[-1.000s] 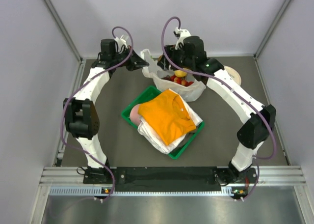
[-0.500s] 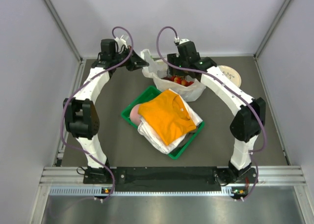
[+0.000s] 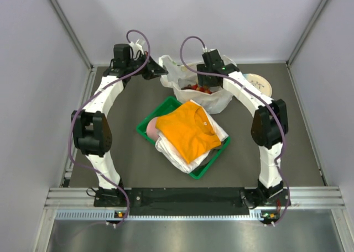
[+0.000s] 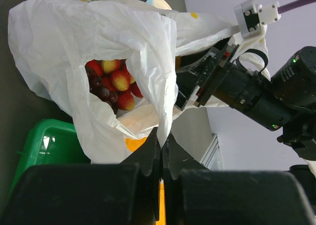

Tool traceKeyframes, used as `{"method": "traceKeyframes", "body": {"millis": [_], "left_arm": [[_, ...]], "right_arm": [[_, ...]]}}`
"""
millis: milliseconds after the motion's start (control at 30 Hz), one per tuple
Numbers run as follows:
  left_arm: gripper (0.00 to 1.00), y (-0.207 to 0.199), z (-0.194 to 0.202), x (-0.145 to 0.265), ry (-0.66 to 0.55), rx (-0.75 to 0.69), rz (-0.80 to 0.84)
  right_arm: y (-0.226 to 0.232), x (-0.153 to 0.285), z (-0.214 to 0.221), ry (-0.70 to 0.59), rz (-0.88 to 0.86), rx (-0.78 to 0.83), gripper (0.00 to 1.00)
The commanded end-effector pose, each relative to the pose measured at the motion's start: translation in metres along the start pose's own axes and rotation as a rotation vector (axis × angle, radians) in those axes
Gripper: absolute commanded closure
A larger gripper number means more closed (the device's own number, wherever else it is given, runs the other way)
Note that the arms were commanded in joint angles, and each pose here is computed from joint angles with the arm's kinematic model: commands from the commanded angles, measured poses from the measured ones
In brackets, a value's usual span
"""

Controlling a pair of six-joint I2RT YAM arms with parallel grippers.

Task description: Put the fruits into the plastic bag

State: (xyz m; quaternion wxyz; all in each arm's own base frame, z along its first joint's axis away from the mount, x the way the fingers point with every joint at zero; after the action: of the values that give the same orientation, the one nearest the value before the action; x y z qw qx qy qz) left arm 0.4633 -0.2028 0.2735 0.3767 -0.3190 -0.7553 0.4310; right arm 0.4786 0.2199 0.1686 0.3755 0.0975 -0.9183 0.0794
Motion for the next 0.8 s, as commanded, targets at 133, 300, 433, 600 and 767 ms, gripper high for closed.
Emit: {"method": "traceKeyframes", "body": {"millis": [133, 300, 433, 600, 767], "left_arm": [[1.0, -0.03, -0.009, 0.011, -0.043, -0.085, 0.058], [1.0, -0.028, -0.009, 0.009, -0.04, -0.08, 0.057], [1.0, -0.027, -0.01, 0.008, -0.039, -0.077, 0.058], [1.0, -0.028, -0.008, 0.008, -0.035, -0.076, 0.058], [1.0, -0.025, -0.007, 0.008, -0.032, -0.073, 0.055]], "right_arm": [[-0.017, -0.008, -0.002, -0.003, 0.107, 0.075, 0.98], [-0.019, -0.015, 0.011, 0.029, 0.105, 0.077, 0.9], [-0.017, -0.021, 0.01, 0.036, 0.097, 0.079, 0.85], [-0.018, -0.025, 0.006, 0.045, 0.089, 0.075, 0.66], [-0.015, -0.017, -0.001, 0.008, 0.063, 0.07, 0.36]]}}
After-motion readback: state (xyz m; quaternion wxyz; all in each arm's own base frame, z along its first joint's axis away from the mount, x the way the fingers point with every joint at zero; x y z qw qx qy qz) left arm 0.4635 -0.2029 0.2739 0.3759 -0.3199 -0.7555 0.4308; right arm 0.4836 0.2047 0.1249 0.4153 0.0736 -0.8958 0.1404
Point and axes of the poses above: each gripper's point midway between its finger pads, its own x axis back along the fingers, its own y axis along the line the jaws close on, z = x × y, the point moved 1 cm from there along x, back along the fingers, and after that the axes turned 9 degrees about x, right-handed, at the moved point
